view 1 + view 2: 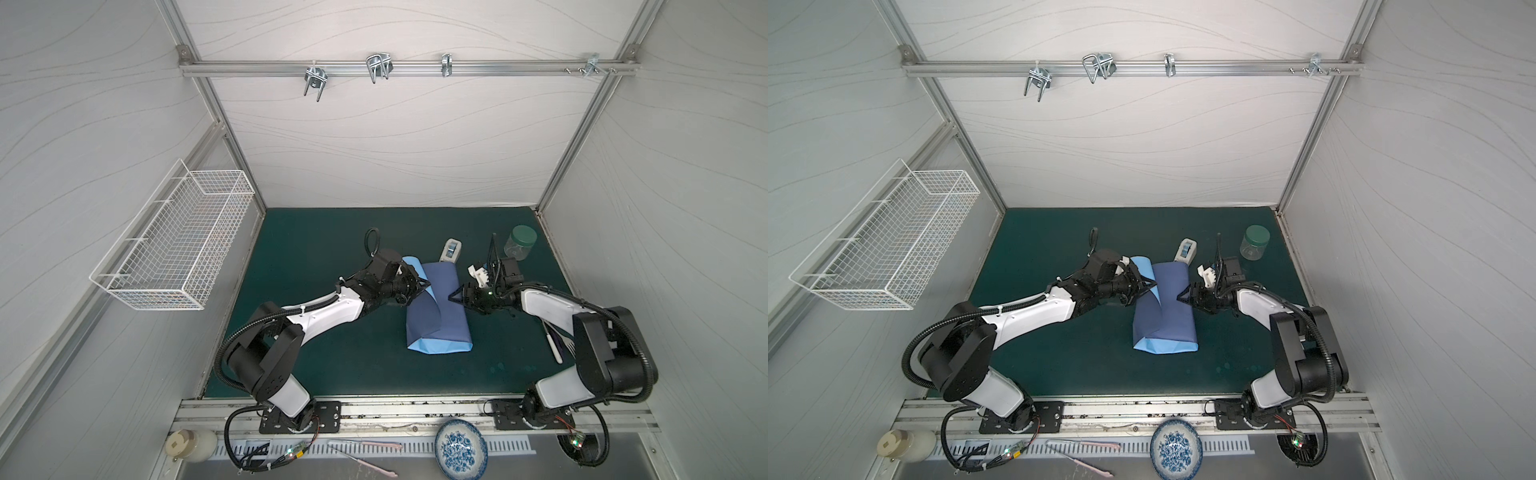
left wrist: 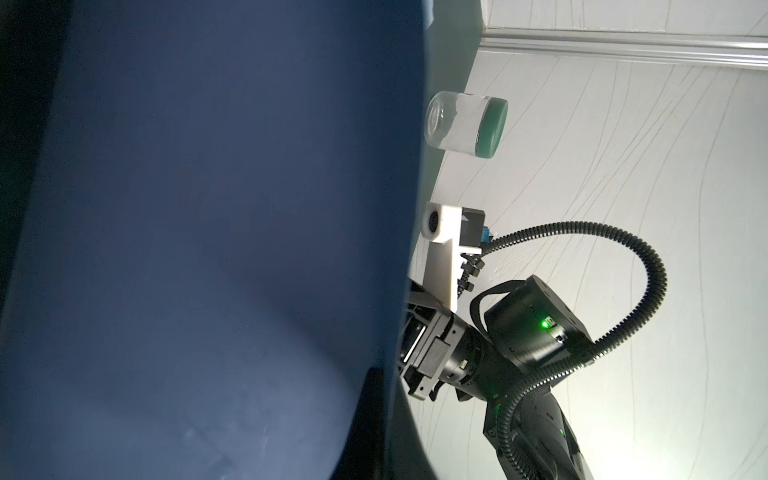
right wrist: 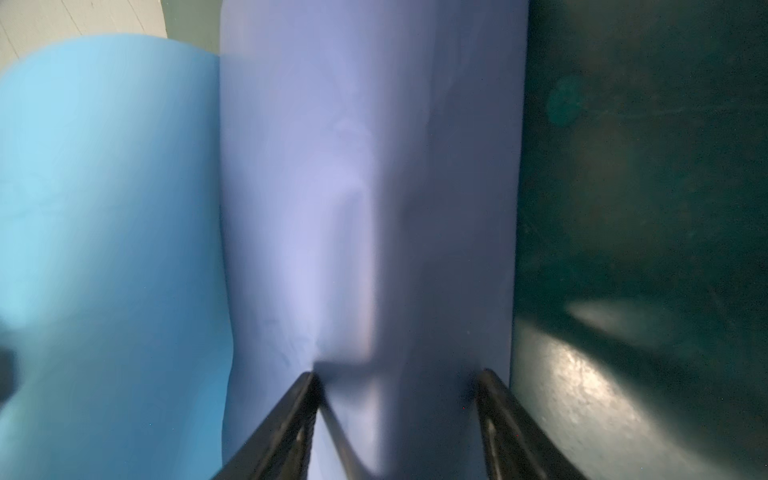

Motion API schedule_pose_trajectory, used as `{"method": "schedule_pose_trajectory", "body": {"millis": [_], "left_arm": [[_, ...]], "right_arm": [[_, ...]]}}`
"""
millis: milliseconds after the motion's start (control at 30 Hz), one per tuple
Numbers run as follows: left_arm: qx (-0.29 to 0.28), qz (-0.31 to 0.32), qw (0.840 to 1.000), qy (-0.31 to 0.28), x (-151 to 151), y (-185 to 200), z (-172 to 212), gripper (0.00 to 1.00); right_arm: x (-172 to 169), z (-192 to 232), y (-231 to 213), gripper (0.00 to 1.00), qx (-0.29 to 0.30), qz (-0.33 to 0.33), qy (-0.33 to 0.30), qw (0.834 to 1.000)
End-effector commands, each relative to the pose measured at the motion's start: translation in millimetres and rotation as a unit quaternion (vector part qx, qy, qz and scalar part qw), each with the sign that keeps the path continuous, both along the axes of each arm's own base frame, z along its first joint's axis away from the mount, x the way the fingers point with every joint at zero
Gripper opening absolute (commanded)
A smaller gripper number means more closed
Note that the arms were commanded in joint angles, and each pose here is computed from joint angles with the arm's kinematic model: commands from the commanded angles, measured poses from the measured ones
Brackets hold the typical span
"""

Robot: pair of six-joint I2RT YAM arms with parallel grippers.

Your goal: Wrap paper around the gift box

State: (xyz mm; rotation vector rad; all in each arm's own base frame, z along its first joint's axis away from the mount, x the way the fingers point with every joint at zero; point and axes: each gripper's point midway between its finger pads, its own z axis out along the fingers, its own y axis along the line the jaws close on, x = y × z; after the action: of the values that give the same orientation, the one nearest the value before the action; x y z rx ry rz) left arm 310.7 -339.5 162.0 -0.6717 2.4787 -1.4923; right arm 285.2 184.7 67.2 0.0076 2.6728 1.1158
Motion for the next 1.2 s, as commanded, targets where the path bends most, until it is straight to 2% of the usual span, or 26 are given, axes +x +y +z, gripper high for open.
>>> {"method": "schedule_pose_trajectory", "body": {"millis": [0, 733, 1167], "left_arm": [[0.024, 0.001, 0.999, -0.029, 10.9, -9.5, 1.0, 0.0], [0.042, -0.037, 0.998, 0.006, 10.8, -45.5, -58.2, 0.0], [0.029, -0.047, 0.998, 0.01, 10.9, -53.1, -66.8, 0.0]], "right_arm": [[-12.3, -26.2, -10.1, 0.61, -0.051, -0.01, 0.035, 0.998], [-12.3, -22.5, -9.2, 0.61, -0.048, -0.007, 0.03, 0.998], [-11.9, -19.7, -8.6, 0.61, -0.046, -0.006, 0.029, 0.998]]}}
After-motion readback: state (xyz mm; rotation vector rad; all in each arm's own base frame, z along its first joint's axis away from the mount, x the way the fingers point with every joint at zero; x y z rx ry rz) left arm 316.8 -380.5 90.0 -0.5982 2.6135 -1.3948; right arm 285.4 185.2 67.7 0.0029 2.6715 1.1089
